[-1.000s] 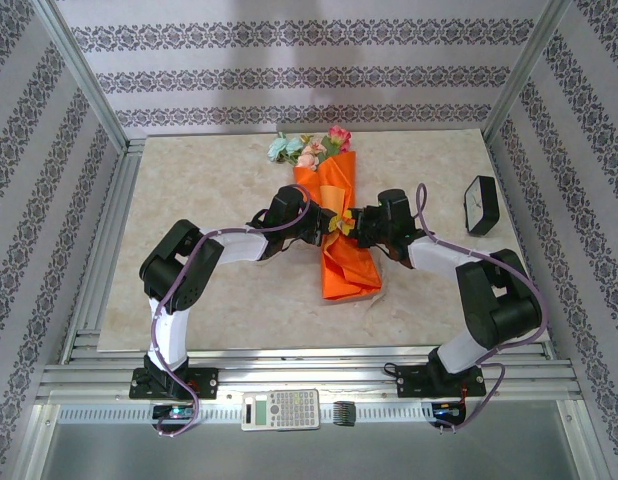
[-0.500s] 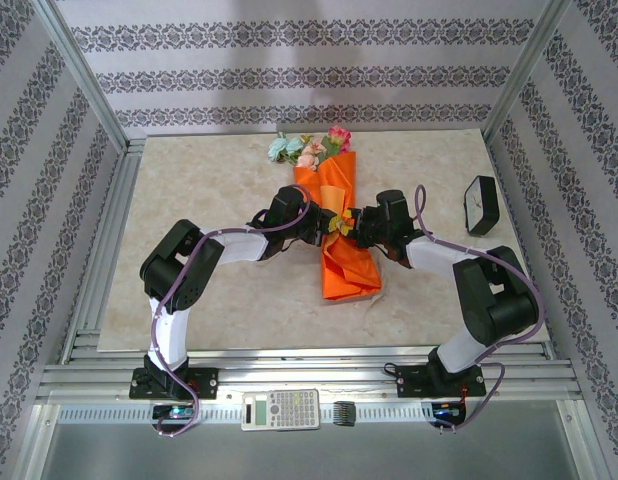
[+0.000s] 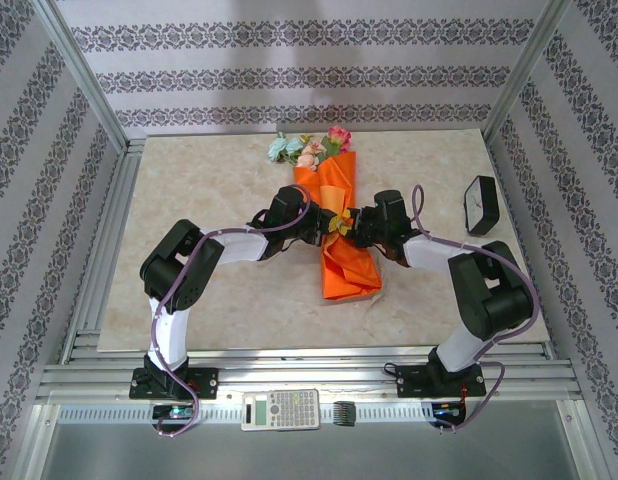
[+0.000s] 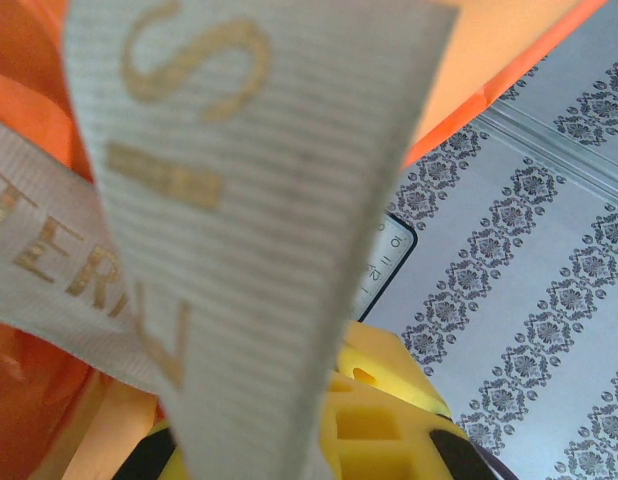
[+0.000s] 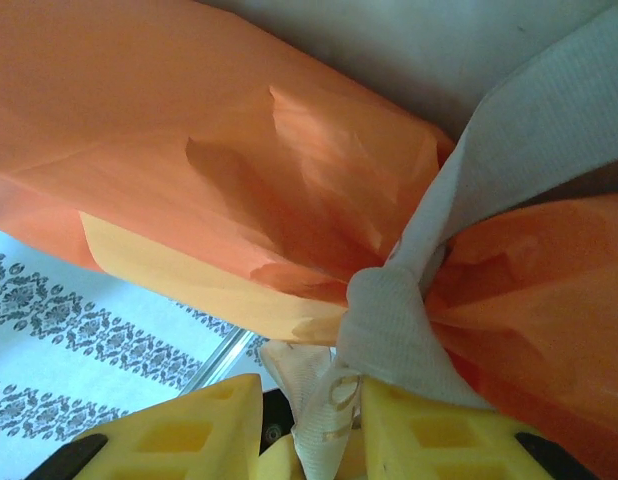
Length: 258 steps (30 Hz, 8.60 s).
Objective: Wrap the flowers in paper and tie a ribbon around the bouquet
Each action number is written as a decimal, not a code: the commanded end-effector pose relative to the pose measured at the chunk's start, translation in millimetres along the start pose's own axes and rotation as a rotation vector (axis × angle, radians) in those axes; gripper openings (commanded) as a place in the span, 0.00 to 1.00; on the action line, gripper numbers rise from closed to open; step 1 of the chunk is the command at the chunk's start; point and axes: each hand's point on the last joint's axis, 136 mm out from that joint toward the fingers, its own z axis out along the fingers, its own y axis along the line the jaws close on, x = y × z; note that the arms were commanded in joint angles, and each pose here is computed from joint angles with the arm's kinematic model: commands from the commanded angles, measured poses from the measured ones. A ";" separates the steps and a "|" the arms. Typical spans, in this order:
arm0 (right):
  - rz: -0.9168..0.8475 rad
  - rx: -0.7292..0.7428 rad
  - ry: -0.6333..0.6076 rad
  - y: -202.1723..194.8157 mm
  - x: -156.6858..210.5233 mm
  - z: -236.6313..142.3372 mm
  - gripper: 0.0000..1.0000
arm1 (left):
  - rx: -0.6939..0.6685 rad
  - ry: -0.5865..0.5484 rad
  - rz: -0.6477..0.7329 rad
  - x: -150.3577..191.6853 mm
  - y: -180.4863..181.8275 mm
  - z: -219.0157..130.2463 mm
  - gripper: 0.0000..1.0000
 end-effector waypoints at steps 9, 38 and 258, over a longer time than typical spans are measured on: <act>0.036 -0.032 0.010 10.9 6.2 6.4 0.13 | 0.041 0.009 0.040 -1.4 -10.4 1.5 0.00; -0.018 -0.036 -0.006 10.0 2.3 -4.6 0.00 | -0.198 -0.216 -0.026 -44.5 -6.8 -43.3 0.60; -0.228 0.072 -0.259 30.9 -134.7 -48.8 0.00 | -0.451 -0.298 -0.093 -119.2 105.2 -138.9 0.00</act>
